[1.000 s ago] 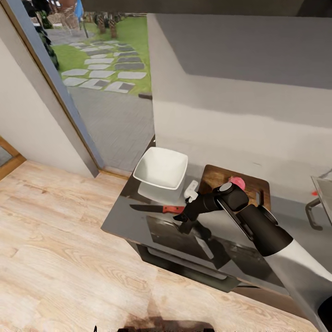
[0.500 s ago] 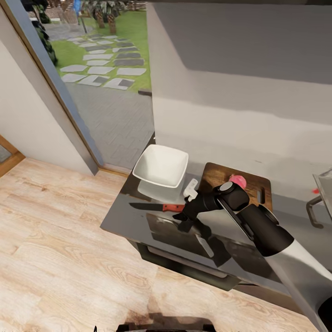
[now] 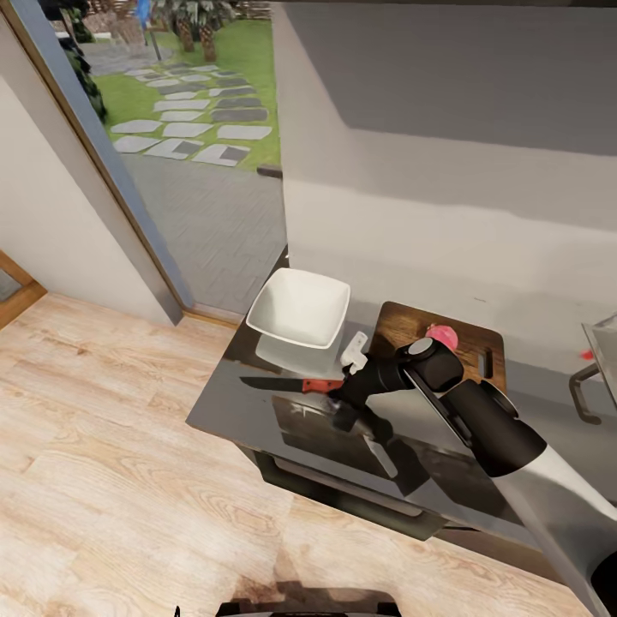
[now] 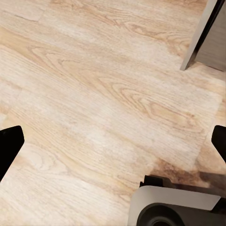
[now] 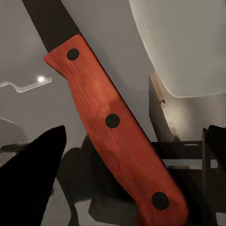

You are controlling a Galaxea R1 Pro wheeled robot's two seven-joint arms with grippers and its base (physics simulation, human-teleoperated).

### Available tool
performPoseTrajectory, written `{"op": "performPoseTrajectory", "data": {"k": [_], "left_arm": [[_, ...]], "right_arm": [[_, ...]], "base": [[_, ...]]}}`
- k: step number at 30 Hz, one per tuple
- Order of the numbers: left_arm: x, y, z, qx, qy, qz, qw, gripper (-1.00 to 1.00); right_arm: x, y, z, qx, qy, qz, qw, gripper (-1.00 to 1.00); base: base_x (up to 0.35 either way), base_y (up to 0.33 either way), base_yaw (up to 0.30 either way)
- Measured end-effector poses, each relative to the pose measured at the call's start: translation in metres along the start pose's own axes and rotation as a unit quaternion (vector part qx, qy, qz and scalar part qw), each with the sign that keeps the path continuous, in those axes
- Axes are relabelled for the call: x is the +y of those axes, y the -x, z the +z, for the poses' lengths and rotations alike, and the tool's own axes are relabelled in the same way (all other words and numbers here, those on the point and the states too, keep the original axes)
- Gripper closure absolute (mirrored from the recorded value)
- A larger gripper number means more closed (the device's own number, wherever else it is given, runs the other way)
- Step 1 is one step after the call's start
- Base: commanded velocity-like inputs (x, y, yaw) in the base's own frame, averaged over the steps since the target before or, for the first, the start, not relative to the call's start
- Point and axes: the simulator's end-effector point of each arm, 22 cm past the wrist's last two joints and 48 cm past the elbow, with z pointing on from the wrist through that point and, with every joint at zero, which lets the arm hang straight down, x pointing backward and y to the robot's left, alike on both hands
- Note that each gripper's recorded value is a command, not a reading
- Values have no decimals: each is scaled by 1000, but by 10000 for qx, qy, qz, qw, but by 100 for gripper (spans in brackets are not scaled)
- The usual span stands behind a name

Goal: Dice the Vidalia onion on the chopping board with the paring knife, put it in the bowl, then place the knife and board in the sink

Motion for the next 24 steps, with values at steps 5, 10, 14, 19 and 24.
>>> {"op": "performPoseTrajectory", "data": {"k": [5, 10, 14, 19, 24], "left_arm": [[0, -2, 0, 37, 3, 5, 10000, -100], [0, -2, 0, 52, 4, 7, 10000, -100], [0, -2, 0, 54, 1, 7, 10000, -100], [0, -2, 0, 54, 4, 7, 10000, -100], [0, -2, 0, 53, 2, 7, 10000, -100]], "right_arm": [[6, 0, 1, -3, 132, 107, 9999, 100], [6, 0, 1, -4, 129, 106, 9999, 100], [6, 0, 1, -4, 127, 104, 9999, 100], [6, 0, 1, -2, 122, 102, 9999, 100], [6, 1, 2, 1, 107, 70, 9999, 100]], "base": [[0, 0, 0], [0, 0, 0], [0, 0, 0], [0, 0, 0], [0, 0, 0]]}}
